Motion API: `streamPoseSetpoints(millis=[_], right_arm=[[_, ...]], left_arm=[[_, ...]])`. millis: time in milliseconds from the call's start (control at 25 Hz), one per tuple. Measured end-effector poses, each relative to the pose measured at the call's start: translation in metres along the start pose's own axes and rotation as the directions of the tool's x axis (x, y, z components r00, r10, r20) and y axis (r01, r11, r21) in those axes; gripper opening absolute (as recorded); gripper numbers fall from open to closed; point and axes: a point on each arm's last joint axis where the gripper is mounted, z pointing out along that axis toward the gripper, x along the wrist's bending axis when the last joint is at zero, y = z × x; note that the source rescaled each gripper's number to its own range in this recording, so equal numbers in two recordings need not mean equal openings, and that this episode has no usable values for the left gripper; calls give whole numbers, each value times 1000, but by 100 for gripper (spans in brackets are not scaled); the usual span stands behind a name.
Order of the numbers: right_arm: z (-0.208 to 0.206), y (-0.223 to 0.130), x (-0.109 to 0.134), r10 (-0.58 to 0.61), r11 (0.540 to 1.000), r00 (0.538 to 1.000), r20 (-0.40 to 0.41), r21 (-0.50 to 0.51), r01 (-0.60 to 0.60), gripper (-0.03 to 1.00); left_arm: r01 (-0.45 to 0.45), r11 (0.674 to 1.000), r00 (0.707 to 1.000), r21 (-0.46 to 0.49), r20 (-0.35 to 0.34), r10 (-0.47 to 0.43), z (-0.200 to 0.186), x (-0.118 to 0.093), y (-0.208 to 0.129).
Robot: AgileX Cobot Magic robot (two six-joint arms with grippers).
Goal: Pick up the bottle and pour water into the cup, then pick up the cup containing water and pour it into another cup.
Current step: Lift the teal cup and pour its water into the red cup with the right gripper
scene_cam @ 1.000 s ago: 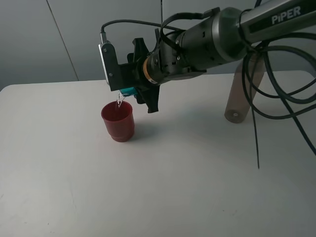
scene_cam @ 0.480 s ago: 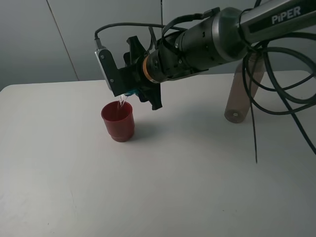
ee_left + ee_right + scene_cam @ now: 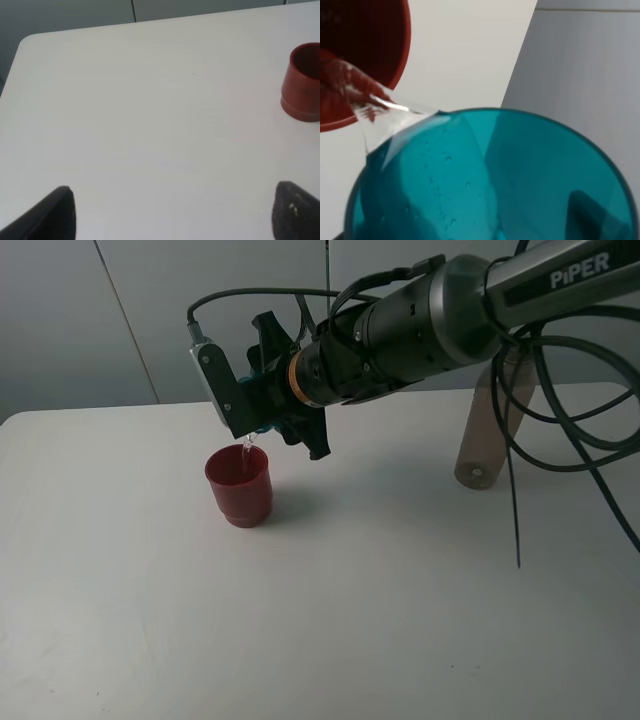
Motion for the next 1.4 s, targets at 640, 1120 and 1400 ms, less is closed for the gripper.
streamPoseSetpoints(millis=[640,1120,1400], right_arm=[[-2,2,-17,-15,1000,998,58,-8,16,9],[-2,3,-20,-190,982,978,92,3,190,9],[-2,5,-21,-211,977,972,101,0,212,9]], left_arm=[[0,1000,1000,0,0,0,0,0,0],[0,1000,1000,0,0,0,0,0,0],[0,1000,1000,0,0,0,0,0,0]])
